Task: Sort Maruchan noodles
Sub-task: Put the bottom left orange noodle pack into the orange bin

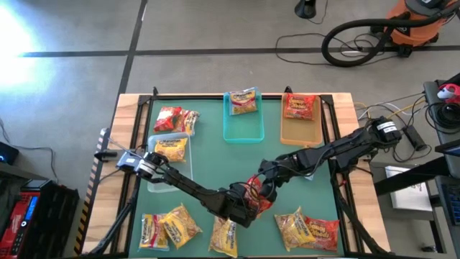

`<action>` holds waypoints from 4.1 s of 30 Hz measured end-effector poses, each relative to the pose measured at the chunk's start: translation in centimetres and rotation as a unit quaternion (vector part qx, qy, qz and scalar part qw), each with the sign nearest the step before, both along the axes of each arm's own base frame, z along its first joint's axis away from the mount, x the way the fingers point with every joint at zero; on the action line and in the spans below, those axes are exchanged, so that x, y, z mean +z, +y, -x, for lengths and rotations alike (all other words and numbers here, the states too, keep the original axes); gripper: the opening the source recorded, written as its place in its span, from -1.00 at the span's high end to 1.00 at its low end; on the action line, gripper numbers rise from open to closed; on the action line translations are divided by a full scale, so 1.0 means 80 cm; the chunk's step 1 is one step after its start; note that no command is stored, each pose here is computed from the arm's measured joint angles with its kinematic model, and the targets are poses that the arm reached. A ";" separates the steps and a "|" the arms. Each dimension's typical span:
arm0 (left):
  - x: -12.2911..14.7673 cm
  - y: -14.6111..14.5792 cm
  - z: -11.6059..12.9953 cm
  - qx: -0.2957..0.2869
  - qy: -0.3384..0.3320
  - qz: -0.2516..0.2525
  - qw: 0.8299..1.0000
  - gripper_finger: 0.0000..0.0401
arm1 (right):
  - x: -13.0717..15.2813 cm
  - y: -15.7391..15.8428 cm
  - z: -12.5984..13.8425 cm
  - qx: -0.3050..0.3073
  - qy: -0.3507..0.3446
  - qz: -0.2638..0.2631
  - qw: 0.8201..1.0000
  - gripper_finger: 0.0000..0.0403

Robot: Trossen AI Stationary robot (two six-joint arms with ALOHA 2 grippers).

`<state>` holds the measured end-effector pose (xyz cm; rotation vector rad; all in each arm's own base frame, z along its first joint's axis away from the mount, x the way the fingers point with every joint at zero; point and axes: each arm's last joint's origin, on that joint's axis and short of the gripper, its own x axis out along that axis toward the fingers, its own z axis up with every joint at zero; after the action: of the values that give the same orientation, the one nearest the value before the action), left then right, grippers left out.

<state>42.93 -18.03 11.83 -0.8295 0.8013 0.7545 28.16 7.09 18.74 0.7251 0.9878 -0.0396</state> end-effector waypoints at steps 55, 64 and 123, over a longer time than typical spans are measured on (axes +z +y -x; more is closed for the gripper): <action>0.009 -0.003 0.010 0.045 -0.023 -0.088 0.995 0.81 | -0.043 0.005 -0.013 -0.009 -0.004 -0.029 1.000 0.19; 0.023 -0.001 0.018 0.052 -0.019 -0.113 0.992 0.81 | -0.031 -0.001 -0.006 0.004 -0.007 -0.023 1.000 0.35; 0.018 0.084 0.043 0.105 0.054 -0.160 0.980 0.81 | 0.154 -0.175 0.156 -0.038 0.121 0.423 0.897 0.39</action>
<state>39.53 -11.33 13.29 -0.5908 0.6715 1.0919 15.64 -6.91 31.09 -0.0533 1.0521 -0.6054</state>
